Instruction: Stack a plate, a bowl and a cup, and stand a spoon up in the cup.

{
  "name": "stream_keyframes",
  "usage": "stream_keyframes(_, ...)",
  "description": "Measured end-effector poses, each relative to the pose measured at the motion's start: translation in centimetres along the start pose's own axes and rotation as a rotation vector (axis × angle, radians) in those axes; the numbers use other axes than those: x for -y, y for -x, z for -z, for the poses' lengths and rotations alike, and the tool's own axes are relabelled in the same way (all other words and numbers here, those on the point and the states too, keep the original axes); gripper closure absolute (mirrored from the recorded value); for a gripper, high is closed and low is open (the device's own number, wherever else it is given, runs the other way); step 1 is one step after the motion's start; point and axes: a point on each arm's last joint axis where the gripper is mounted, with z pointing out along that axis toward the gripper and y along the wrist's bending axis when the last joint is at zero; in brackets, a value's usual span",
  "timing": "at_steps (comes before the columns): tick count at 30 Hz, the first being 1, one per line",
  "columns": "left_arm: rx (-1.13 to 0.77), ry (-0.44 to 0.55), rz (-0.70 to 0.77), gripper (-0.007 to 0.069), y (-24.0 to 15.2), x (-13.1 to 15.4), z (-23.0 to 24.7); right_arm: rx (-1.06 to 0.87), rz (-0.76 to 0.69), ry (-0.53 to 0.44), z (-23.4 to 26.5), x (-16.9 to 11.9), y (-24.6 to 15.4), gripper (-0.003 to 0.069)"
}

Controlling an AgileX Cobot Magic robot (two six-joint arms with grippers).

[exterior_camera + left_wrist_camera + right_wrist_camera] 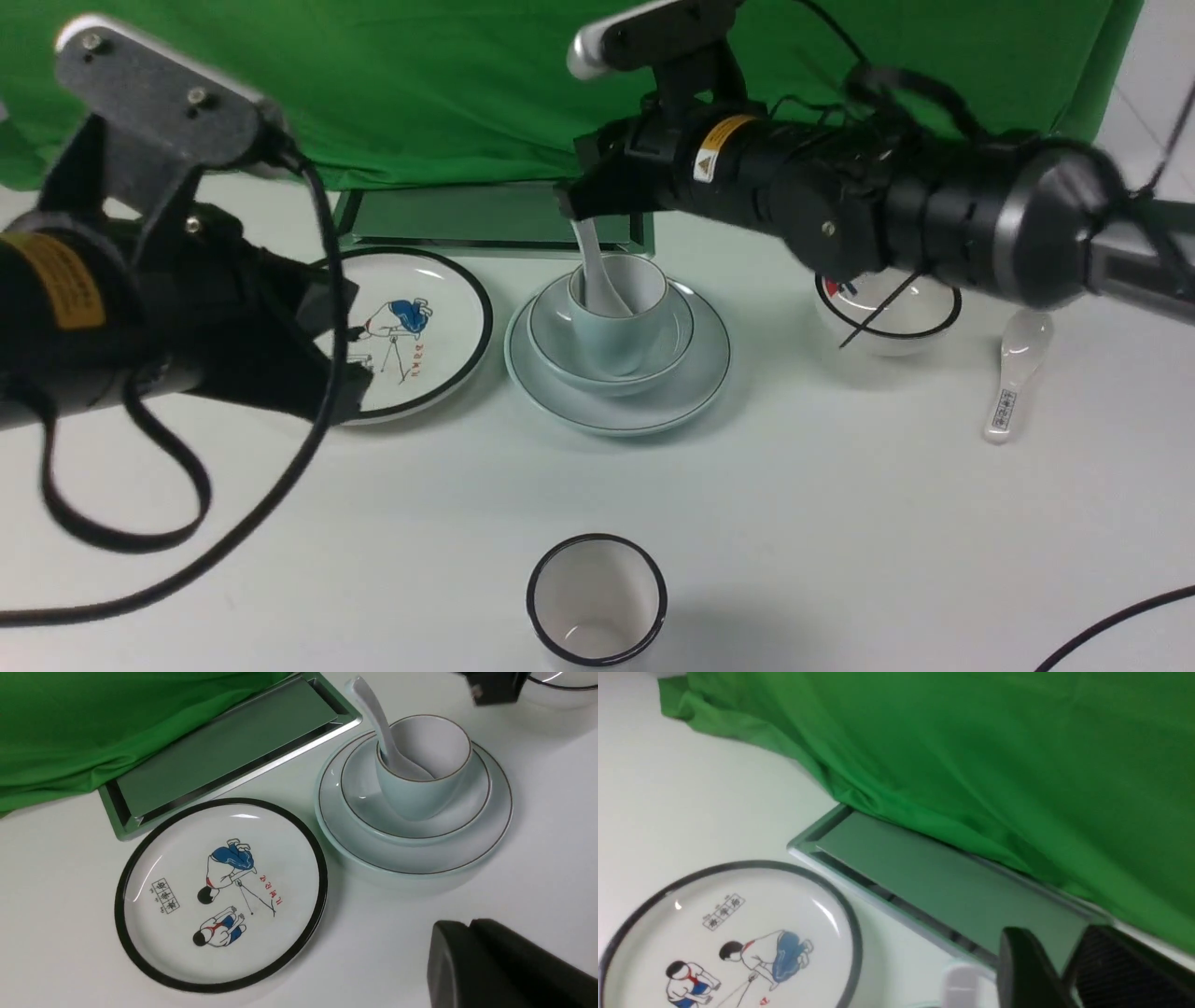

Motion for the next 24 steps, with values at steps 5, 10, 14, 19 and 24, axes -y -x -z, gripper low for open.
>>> stream_keyframes(5,0.045,0.016,0.021,0.0657,-3.3,0.3,5.0,0.061,0.068,-0.025,9.1,0.9,5.3,0.0568)
stream_keyframes(10,0.141,0.045,0.075,0.0657,-8.3,0.8,8.8,0.194,0.098,-0.032,17.7,0.6,5.0,0.0647)
stream_keyframes(14,0.227,0.069,0.077,0.0657,-10.7,1.1,10.9,0.292,0.102,-0.038,23.7,0.3,2.2,0.0648)
stream_keyframes(19,0.327,0.083,0.079,0.0657,-11.6,1.1,12.7,0.348,0.102,-0.045,28.3,0.0,-0.9,0.0646)
stream_keyframes(24,0.357,0.09,0.077,0.0657,-11.8,1.1,13.2,0.403,0.102,-0.053,31.6,-0.1,-3.2,0.0644)
